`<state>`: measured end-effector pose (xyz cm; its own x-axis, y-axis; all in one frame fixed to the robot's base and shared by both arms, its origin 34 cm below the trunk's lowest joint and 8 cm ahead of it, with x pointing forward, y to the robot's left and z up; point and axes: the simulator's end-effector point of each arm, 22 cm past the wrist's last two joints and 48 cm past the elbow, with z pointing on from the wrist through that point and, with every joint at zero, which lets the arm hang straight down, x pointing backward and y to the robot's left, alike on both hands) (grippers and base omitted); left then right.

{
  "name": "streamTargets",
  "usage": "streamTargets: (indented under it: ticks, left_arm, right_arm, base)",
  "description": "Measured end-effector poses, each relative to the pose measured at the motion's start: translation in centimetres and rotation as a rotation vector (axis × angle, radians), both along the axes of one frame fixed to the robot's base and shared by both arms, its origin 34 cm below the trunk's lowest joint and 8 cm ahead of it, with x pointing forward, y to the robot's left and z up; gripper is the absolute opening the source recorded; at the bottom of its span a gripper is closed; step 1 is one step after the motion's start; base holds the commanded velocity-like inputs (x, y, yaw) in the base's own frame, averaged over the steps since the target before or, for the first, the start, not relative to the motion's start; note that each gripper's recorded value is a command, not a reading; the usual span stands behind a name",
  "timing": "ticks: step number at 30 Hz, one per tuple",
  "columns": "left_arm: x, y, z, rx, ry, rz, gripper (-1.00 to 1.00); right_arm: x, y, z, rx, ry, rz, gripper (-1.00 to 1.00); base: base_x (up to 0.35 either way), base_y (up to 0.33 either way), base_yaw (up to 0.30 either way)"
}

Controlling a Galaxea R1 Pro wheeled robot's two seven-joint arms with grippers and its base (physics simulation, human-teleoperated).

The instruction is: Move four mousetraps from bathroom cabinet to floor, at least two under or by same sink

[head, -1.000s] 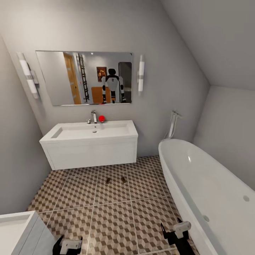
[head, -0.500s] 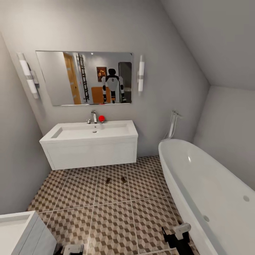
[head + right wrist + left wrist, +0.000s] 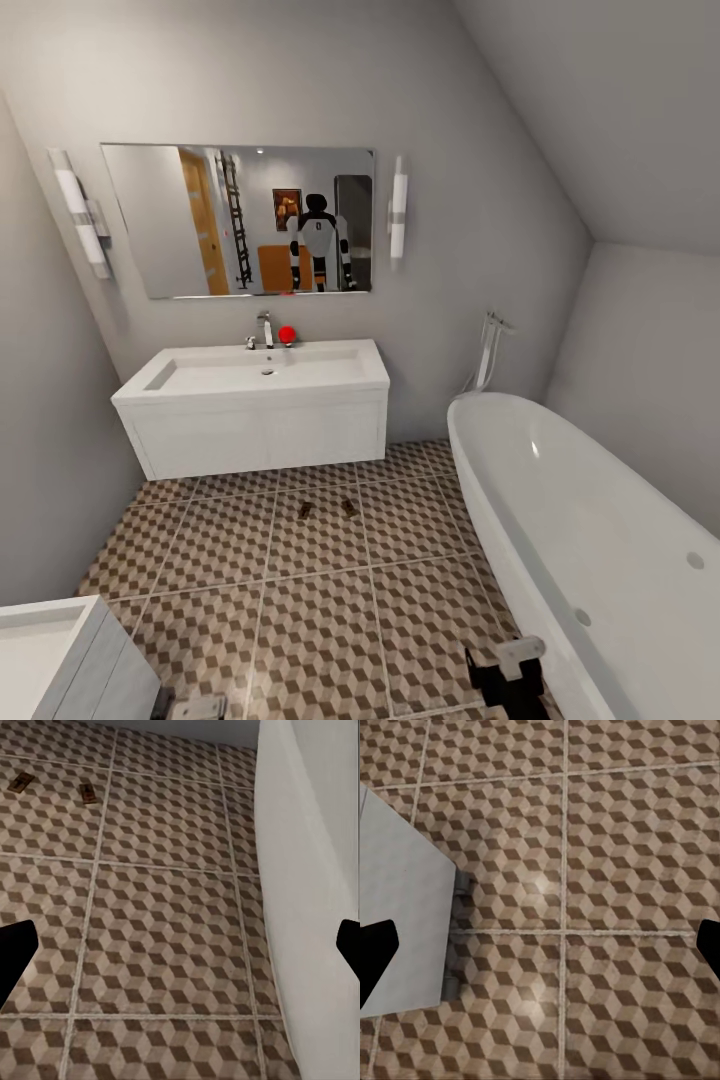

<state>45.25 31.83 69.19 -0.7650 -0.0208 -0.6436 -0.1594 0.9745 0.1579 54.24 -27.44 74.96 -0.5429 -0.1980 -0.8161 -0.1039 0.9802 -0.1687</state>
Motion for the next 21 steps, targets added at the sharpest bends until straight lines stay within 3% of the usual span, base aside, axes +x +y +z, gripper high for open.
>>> streamTargets:
  ticks: [21]
  left_arm:
    - [-0.52,0.15,-0.37,-0.009,0.024,0.020,1.00]
  right_arm:
    - [0.04,0.34,0.08,0.018,-0.006,-0.019,1.00]
  base:
    - [0.000,0.000,0.000]
